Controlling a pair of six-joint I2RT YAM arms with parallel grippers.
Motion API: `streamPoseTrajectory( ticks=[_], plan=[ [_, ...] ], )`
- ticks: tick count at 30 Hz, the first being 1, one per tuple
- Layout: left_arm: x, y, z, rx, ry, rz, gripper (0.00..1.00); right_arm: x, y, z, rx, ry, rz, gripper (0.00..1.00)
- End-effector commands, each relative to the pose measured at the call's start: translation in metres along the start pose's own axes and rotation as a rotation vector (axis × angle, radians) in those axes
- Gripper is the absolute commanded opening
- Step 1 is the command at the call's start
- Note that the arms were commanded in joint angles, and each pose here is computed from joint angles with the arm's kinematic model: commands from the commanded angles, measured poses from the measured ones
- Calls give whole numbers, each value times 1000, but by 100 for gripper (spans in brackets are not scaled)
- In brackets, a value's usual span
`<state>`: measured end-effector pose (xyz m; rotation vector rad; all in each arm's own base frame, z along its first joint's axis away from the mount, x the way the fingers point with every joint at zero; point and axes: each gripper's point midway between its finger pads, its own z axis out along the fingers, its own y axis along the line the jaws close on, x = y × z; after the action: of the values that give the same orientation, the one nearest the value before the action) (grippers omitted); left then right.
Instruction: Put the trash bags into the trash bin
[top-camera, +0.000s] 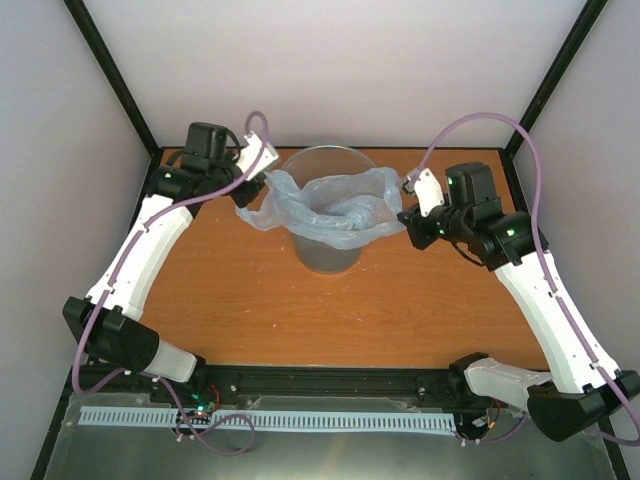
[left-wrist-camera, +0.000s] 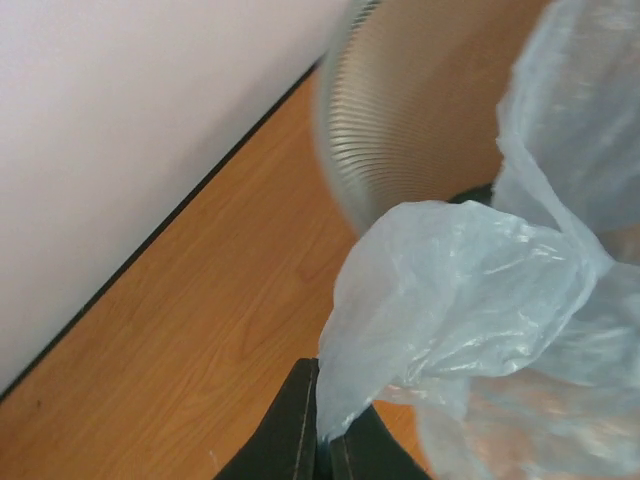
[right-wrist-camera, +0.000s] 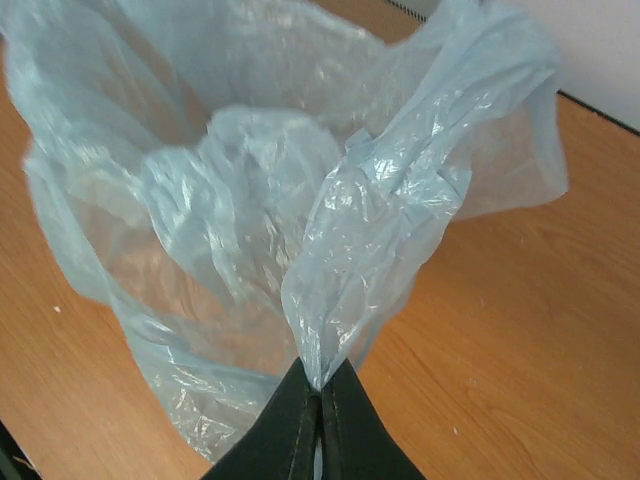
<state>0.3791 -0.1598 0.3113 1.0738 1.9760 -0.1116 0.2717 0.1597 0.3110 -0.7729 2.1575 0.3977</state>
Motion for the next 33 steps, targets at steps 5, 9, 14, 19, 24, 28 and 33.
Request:
streamPoseTrajectory(
  ticks=[5,9,14,19,24,28,33],
  plan=[
    [2,36,-5,-102,-77,-233,1,36,-24,28,102,43,-47,3],
    [20,52,7,-189,-85,-264,1,63,-50,56,212,127,-49,3],
    [44,56,33,-232,-73,-297,1,83,-60,82,239,143,-98,3],
    [44,61,46,-235,-101,-365,1,105,-61,103,211,187,-113,3],
    [25,65,44,-211,-157,-392,1,80,-52,88,163,151,-106,23],
    [13,68,38,-203,-187,-386,1,59,-38,56,110,146,-94,61],
    [7,71,36,-205,-201,-391,1,45,-18,23,31,166,-71,74]
  ],
)
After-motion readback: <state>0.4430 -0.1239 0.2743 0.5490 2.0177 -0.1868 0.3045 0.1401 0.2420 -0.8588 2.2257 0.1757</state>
